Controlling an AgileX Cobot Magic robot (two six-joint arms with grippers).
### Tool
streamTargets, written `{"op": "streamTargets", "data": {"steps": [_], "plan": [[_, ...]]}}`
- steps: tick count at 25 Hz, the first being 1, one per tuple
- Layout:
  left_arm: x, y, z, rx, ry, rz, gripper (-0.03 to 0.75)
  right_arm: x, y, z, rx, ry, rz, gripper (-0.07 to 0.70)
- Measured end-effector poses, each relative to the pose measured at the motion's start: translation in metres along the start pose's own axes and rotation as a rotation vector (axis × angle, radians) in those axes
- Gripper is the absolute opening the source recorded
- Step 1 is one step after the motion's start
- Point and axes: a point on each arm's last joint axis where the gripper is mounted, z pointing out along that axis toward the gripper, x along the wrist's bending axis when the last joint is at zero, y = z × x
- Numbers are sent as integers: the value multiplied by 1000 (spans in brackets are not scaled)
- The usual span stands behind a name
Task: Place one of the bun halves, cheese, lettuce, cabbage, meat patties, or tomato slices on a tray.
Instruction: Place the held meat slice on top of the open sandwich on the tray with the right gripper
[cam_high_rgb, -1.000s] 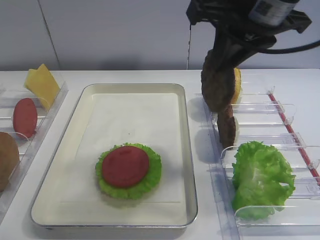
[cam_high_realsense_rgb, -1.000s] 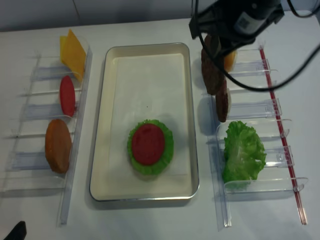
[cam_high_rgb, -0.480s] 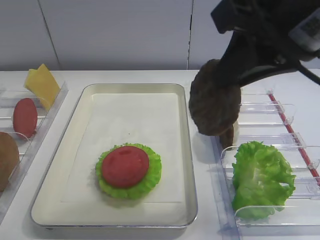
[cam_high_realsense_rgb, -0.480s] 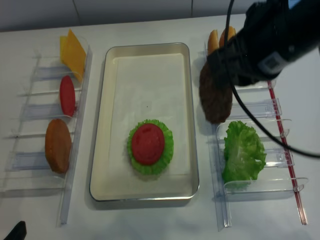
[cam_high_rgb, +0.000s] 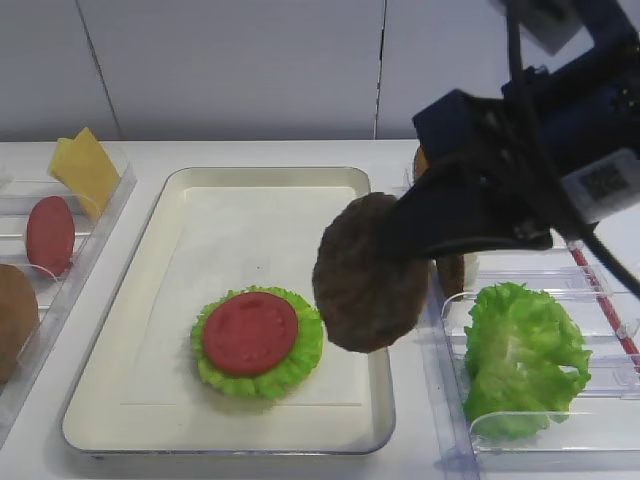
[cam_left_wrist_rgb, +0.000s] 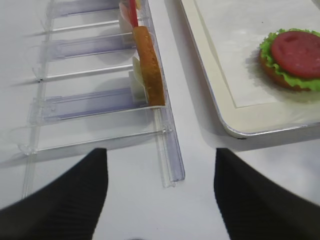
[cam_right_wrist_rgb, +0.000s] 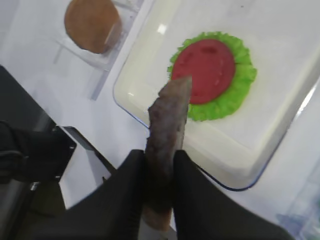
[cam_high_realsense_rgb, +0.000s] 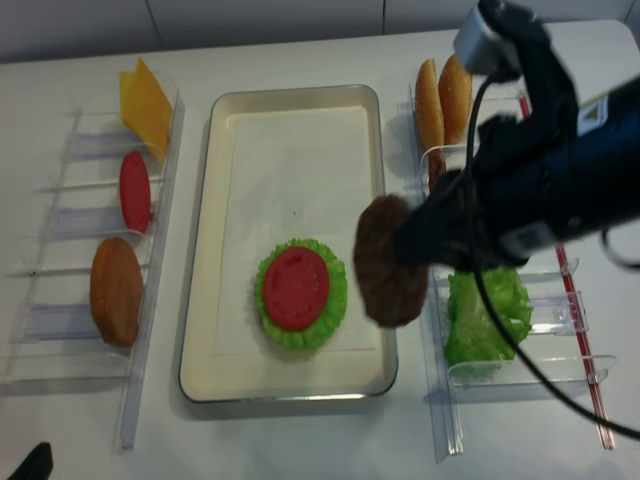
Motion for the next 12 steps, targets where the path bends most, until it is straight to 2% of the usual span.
{"op": "streamTargets", "data": {"steps": [5,9,12], "plan": [[0,0,0,0,0,0,462,0,-4,10,-77,127,3,170],[0,0,0,0,0,0,462,1,1,11,-133,159,15,169],[0,0,0,0,0,0,462,-2,5,18,-142,181,31,169]]}}
